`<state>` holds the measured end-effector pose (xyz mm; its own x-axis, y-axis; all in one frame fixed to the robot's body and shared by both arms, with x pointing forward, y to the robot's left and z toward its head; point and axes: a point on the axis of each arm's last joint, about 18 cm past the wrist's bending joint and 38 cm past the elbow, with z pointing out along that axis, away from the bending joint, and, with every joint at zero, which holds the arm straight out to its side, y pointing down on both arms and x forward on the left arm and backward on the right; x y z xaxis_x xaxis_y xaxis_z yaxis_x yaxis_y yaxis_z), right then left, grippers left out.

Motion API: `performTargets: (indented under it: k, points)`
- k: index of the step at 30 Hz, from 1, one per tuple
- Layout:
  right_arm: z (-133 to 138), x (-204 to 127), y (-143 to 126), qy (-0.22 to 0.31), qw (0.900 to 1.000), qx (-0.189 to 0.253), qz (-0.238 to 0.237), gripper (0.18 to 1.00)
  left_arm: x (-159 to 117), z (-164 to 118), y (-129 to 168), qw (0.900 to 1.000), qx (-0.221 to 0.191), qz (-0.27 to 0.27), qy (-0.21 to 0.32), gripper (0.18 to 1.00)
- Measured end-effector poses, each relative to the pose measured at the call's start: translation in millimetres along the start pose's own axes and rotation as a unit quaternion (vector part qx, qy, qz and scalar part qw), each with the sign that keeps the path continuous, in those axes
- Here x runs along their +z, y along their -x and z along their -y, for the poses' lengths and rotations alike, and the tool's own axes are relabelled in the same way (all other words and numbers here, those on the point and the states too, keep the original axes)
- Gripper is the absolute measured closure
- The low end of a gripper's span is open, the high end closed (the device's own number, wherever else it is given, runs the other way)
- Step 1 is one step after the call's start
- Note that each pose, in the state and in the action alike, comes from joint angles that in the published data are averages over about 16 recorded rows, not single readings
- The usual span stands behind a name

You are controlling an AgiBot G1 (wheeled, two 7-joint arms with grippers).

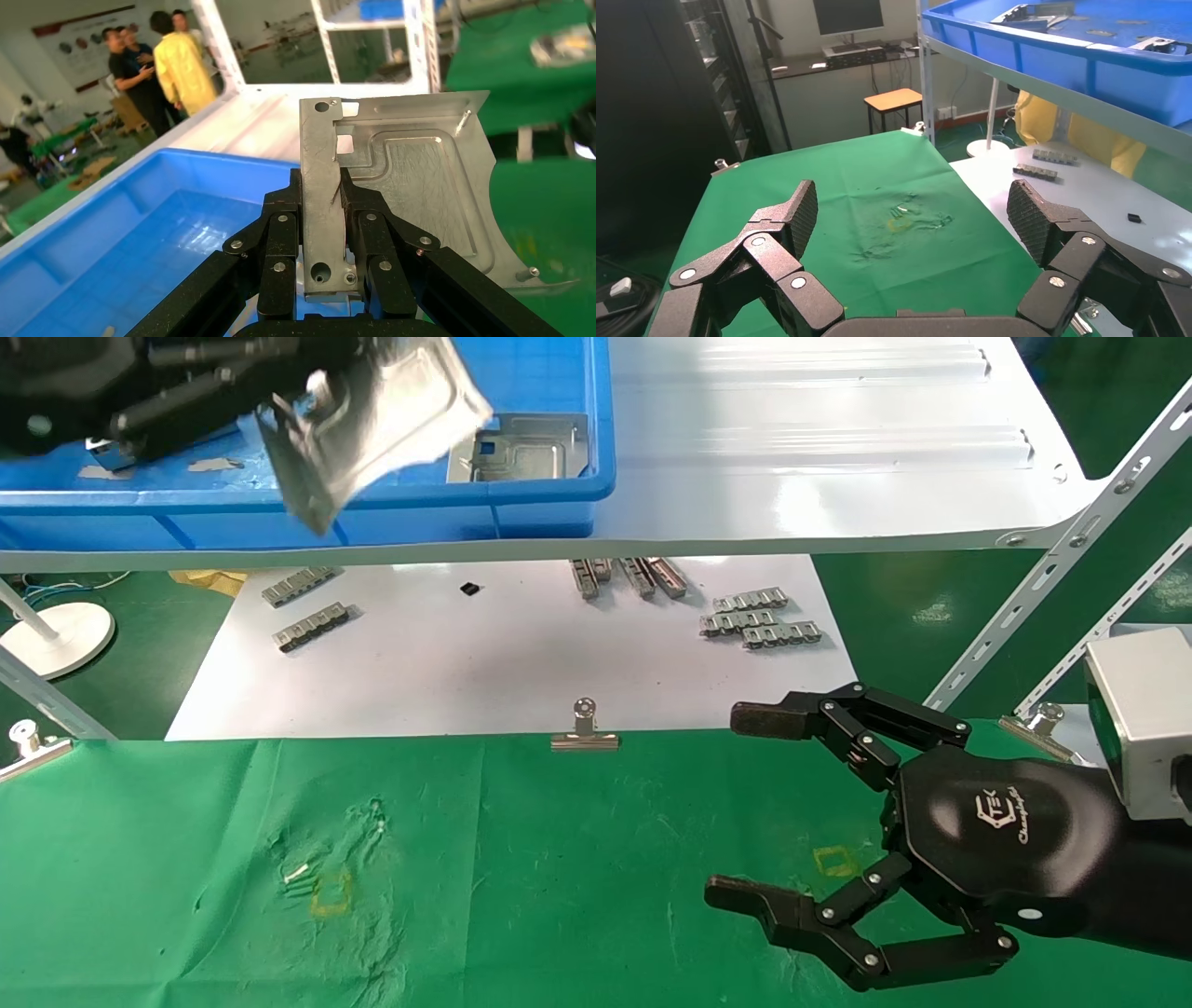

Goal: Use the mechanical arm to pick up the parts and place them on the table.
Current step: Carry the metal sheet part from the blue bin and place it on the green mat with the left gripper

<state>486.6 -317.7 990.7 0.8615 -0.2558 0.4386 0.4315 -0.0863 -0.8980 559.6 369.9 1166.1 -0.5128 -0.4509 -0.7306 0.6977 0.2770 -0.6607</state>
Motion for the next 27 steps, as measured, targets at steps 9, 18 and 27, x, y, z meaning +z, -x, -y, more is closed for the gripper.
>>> performTargets:
  k: [9,18,27]
  points:
    - [0,0,0,0.000,1.000,0.000,0.000,0.179,-24,-44,-58,0.9933,0.072,-0.073,0.055,0.912]
    - [0,0,0,0.000,1.000,0.000,0.000,0.179,-36,-111,-93,0.9692,0.138,-0.143,0.146,0.912]
    - [0,0,0,0.000,1.000,0.000,0.000,0.179,-43,-159,-107,0.9423,0.171,-0.197,0.210,0.912]
